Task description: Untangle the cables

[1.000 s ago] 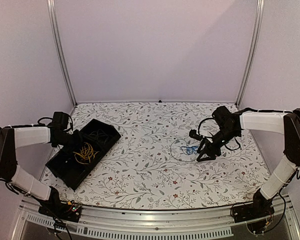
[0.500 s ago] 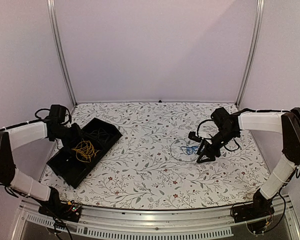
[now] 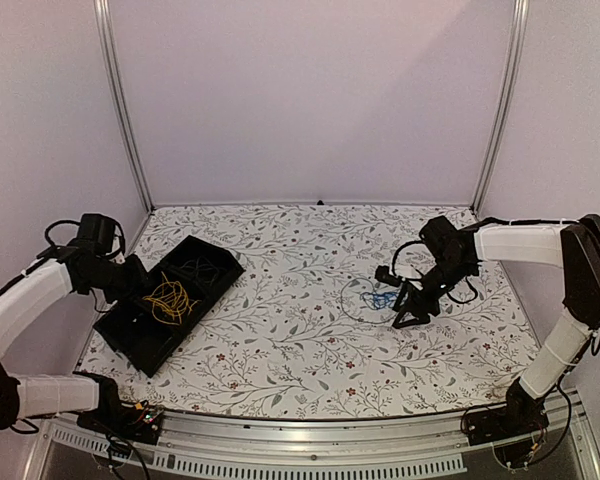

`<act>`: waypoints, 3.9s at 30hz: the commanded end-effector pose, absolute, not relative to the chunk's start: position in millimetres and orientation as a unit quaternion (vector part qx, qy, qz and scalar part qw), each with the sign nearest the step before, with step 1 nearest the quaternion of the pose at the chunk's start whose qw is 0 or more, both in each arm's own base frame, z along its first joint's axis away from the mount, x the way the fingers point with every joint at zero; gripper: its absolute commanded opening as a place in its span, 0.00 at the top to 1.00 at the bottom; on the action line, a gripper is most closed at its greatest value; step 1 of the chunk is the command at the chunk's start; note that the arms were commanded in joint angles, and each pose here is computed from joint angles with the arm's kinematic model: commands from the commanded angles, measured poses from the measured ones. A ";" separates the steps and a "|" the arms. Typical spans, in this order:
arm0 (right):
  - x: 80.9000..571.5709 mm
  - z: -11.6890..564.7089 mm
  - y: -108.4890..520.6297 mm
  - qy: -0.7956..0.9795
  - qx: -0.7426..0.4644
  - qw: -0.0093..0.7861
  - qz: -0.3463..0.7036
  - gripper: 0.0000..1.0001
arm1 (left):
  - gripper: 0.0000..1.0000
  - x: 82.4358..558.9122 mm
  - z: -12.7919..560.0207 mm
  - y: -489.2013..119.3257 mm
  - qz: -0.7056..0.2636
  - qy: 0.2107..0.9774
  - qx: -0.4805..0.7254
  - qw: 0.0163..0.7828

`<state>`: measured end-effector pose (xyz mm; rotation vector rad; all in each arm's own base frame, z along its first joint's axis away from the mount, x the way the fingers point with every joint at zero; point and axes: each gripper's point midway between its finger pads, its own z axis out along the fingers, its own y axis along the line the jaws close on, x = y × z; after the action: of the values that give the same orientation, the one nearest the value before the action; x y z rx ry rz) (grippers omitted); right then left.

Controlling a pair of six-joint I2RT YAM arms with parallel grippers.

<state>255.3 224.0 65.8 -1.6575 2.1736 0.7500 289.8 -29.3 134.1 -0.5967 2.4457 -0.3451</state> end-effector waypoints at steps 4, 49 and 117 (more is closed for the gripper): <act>251.2 66.8 232.8 0.746 -0.595 0.147 0.258 0.41 | 0.66 248.9 94.6 -61.2 -0.154 0.945 -0.215 0.194; 312.9 93.4 224.6 0.787 -0.546 0.238 0.159 0.39 | 0.42 335.6 171.7 -69.1 -0.065 0.932 -0.098 0.342; 319.4 347.7 313.7 0.677 -0.547 0.404 0.282 1.00 | 0.35 349.9 242.2 -429.9 -0.269 0.706 0.143 0.639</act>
<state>349.1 309.1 318.9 -1.3656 1.7717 0.5722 313.0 -434.2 244.3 0.5688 1.6276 -0.6634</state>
